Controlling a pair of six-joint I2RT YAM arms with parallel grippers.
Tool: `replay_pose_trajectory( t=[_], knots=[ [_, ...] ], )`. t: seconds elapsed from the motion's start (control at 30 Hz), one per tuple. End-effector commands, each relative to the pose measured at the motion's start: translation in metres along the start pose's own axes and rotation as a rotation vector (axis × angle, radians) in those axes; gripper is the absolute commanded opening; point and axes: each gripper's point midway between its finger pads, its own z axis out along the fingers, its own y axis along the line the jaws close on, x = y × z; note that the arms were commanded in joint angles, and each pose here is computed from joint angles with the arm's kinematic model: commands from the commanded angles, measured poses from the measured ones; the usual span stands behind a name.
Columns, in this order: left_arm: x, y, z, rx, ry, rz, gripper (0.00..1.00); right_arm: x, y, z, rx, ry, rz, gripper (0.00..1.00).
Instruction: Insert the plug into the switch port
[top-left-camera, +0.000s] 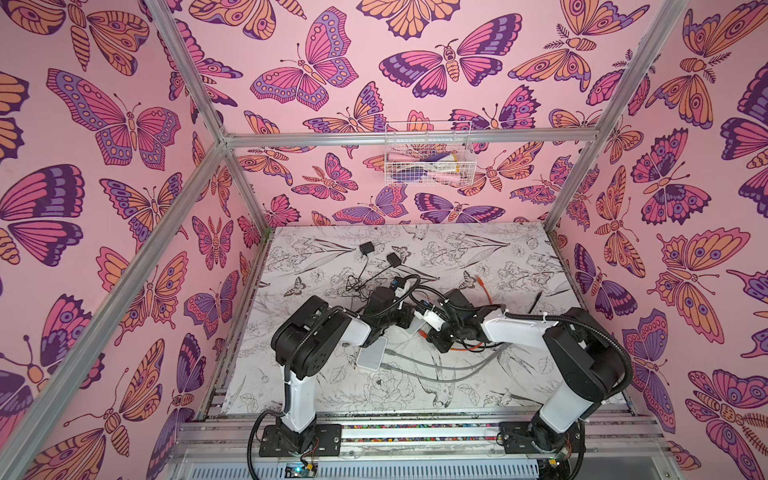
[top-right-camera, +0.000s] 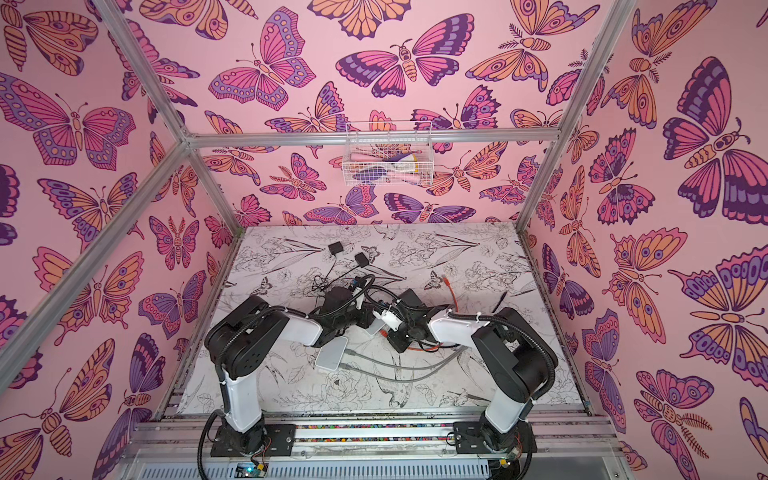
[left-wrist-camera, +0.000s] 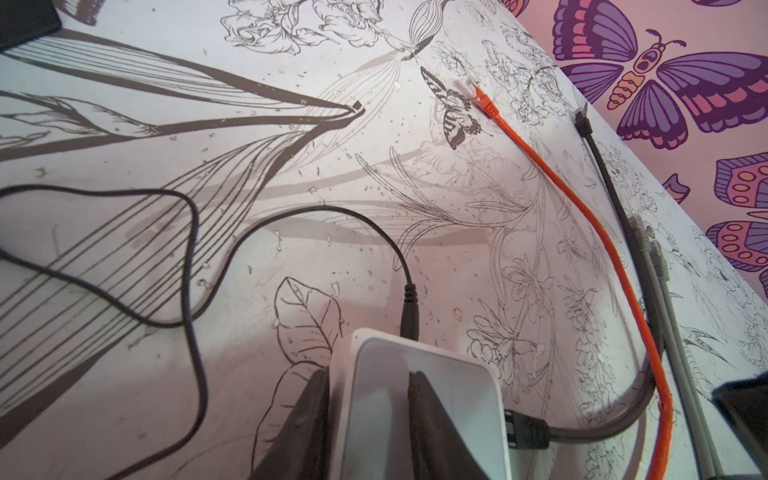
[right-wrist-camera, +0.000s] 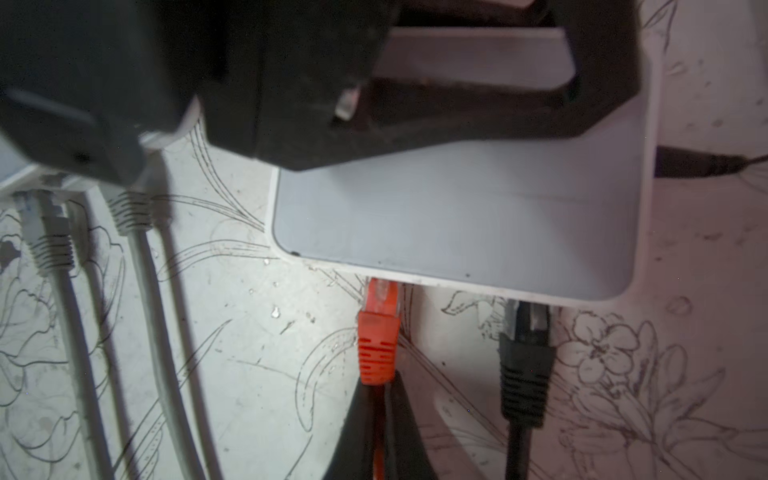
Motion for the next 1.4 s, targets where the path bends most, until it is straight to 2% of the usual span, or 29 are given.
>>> replay_pose_trajectory(
  t=[0.0, 0.17, 0.4, 0.53, 0.57, 0.7, 1.0, 1.17, 1.27, 1.37],
  knots=[
    [0.176, -0.098, -0.033, 0.373, 0.642, -0.141, 0.33, -0.157, 0.02, -0.04, -0.011, -0.547, -0.202, 0.0],
    [0.171, -0.087, -0.03, 0.334, 0.622, -0.156, 0.32, -0.153, 0.018, -0.05, 0.016, -0.547, -0.203, 0.15],
    [0.158, -0.069, -0.025, 0.297, 0.573, -0.205, 0.32, -0.142, 0.019, -0.066, 0.042, -0.553, -0.2, 0.21],
    [0.153, -0.063, -0.024, 0.28, 0.557, -0.218, 0.32, -0.132, 0.008, -0.064, 0.104, -0.546, -0.176, 0.24],
    [0.151, -0.062, -0.024, 0.279, 0.553, -0.22, 0.32, -0.136, 0.007, -0.074, 0.122, -0.574, -0.173, 0.26],
    [0.15, -0.057, -0.024, 0.264, 0.545, -0.228, 0.32, -0.133, -0.004, -0.079, 0.18, -0.578, -0.131, 0.35],
    [0.141, -0.044, -0.026, 0.236, 0.511, -0.252, 0.31, -0.122, -0.003, -0.076, 0.178, -0.523, -0.143, 0.34],
    [0.132, -0.024, -0.028, 0.162, 0.465, -0.275, 0.3, -0.1, -0.016, -0.071, 0.244, -0.419, -0.091, 0.34],
    [0.118, -0.011, -0.031, 0.118, 0.413, -0.292, 0.3, -0.085, -0.023, -0.068, 0.28, -0.36, -0.06, 0.35],
    [0.099, -0.003, -0.036, 0.091, 0.355, -0.301, 0.3, -0.078, -0.018, -0.071, 0.261, -0.378, -0.055, 0.36]
  ],
)
